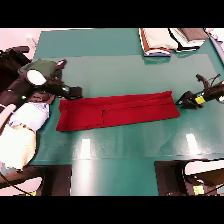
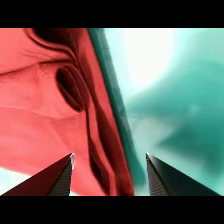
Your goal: Fold the shirts.
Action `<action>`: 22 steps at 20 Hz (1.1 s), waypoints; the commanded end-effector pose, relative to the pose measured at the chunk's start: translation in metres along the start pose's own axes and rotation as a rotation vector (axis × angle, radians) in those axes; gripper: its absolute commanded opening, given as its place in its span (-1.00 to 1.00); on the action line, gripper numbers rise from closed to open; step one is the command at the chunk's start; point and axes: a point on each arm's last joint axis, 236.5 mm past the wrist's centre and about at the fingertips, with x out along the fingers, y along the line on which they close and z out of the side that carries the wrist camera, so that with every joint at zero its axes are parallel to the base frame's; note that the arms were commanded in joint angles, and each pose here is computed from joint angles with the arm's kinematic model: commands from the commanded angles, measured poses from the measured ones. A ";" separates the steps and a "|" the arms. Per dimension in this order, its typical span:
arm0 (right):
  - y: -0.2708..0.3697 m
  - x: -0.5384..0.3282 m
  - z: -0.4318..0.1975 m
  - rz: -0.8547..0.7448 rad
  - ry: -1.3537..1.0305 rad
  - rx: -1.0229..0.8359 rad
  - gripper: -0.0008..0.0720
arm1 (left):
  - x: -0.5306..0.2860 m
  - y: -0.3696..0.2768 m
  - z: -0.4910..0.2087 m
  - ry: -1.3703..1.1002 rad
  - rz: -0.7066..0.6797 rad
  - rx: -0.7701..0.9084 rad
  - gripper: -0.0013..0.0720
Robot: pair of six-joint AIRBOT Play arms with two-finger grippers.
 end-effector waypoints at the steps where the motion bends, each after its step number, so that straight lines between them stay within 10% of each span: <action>1: 0.005 0.032 0.002 0.110 -0.020 0.032 0.42 | 0.034 -0.054 -0.001 -0.051 -0.060 0.033 -0.89; 3: 0.020 0.044 0.007 0.103 -0.020 -0.033 0.02 | 0.058 -0.073 -0.011 -0.008 -0.094 0.032 -0.89; 5: 0.041 0.047 0.014 0.089 -0.014 -0.111 -0.93 | 0.081 -0.089 -0.016 0.040 -0.108 0.058 -0.89; 22: 0.377 -0.108 -0.051 0.324 -0.289 -0.726 -0.94 | 0.150 -0.114 -0.017 0.137 -0.143 0.072 -0.89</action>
